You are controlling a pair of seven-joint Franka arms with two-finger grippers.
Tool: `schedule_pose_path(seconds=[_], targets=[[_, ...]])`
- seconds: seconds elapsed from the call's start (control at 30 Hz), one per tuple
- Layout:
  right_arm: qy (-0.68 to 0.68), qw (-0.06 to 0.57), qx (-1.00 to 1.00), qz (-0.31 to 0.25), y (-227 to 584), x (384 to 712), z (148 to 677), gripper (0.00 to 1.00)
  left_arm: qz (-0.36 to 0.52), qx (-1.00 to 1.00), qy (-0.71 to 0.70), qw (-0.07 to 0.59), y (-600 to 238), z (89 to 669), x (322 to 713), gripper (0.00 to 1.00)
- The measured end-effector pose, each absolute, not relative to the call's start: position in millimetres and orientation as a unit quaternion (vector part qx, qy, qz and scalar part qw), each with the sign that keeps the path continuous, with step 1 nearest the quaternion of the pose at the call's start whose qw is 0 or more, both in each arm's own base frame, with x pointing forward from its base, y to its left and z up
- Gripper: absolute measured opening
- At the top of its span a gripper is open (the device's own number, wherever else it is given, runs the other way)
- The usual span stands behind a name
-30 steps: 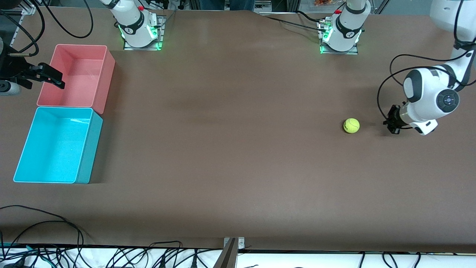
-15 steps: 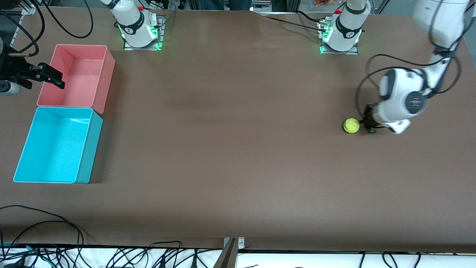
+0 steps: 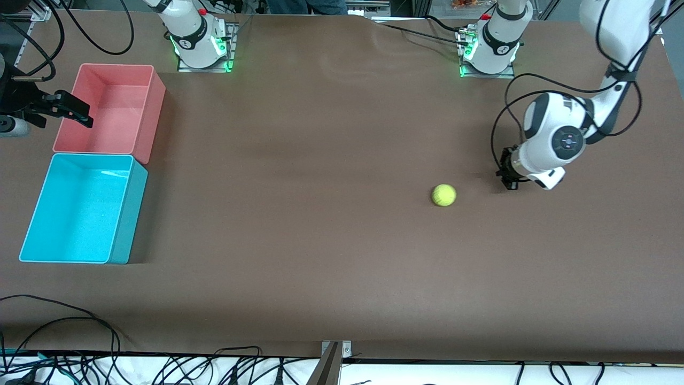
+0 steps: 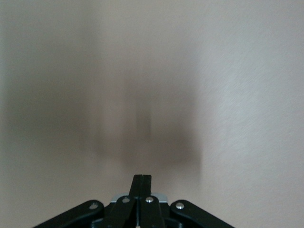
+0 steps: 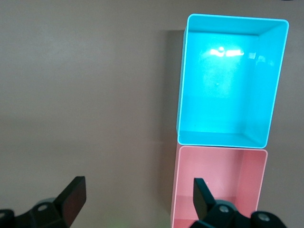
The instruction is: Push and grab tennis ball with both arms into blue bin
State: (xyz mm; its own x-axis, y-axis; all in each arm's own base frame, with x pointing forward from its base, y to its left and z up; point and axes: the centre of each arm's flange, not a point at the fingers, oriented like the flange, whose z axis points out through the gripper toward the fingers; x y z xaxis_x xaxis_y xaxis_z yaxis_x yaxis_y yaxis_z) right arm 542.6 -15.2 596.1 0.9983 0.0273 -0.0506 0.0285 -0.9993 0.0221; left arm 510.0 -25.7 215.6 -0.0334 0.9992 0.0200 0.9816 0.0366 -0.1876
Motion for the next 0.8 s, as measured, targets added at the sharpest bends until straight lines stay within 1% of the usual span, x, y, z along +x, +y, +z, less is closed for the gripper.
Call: schedule_pose_path(seconds=[0.2, 0.47, 0.8], targets=[[0.014, 0.011, 1.000, -0.025, -15, 543, 596, 1.00, 0.054, -0.727, -0.682, 0.065, 1, 257, 542, 0.01], [0.014, 0.011, 1.000, -0.025, -15, 543, 596, 1.00, 0.029, -0.784, -0.619, 0.043, 11, 327, 589, 0.01], [0.014, 0.011, 1.000, -0.025, -15, 543, 596, 1.00, -0.008, -0.870, -0.493, 0.014, 16, 405, 626, 0.01]])
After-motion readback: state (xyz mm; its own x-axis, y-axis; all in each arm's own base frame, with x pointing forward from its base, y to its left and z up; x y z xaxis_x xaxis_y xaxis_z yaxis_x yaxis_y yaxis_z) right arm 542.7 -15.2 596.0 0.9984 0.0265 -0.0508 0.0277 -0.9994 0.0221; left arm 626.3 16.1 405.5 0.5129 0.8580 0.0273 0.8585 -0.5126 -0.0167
